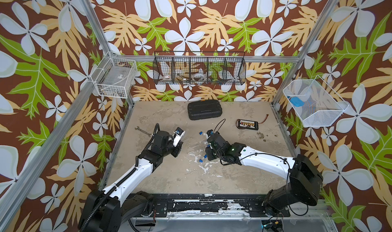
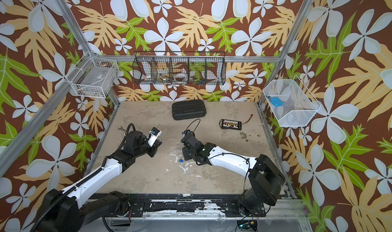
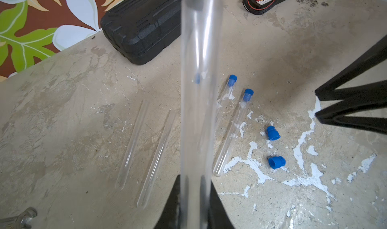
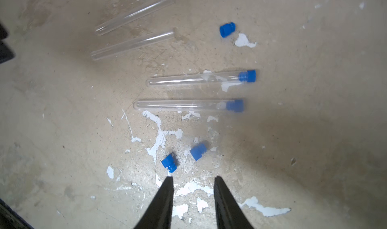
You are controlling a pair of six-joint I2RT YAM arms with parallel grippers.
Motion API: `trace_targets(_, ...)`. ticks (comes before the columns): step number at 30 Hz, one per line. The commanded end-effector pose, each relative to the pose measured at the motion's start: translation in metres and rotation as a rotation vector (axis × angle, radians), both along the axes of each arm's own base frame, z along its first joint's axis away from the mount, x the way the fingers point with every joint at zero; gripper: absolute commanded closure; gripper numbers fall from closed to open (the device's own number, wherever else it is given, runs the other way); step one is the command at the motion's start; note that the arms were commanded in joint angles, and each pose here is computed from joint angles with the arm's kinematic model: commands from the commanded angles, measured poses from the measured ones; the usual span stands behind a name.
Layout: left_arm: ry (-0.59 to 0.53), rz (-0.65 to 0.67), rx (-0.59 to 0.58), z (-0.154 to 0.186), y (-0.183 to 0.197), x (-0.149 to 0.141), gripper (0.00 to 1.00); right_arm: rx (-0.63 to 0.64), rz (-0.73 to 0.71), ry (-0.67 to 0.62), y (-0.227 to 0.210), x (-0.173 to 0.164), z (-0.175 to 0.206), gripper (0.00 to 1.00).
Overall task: Insert stoppers into test tubes
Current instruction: Pick up the stopper from the center of the board.
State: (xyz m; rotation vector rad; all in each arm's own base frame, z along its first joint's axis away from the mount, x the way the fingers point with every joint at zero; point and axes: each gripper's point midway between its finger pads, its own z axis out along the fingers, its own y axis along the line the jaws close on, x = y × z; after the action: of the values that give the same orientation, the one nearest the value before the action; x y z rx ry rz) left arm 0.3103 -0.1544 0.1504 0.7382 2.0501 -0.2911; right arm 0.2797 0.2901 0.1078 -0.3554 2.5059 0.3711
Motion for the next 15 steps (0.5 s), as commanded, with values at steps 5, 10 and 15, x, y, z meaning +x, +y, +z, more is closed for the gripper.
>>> trace_targets(5,-0.033,0.031,-0.036,0.007,0.004,-0.003,1.00,0.076,-0.381,0.158,-0.012,0.003,-0.019,0.60)
trace_targets(10,-0.035,0.033,-0.042,0.008,0.004,-0.004,1.00,0.069,-0.454,0.245,-0.004,0.003,-0.040,0.53)
trace_targets(15,-0.027,0.024,-0.052,0.007,0.002,-0.006,1.00,0.058,-0.467,0.280,0.008,0.009,-0.047,0.53)
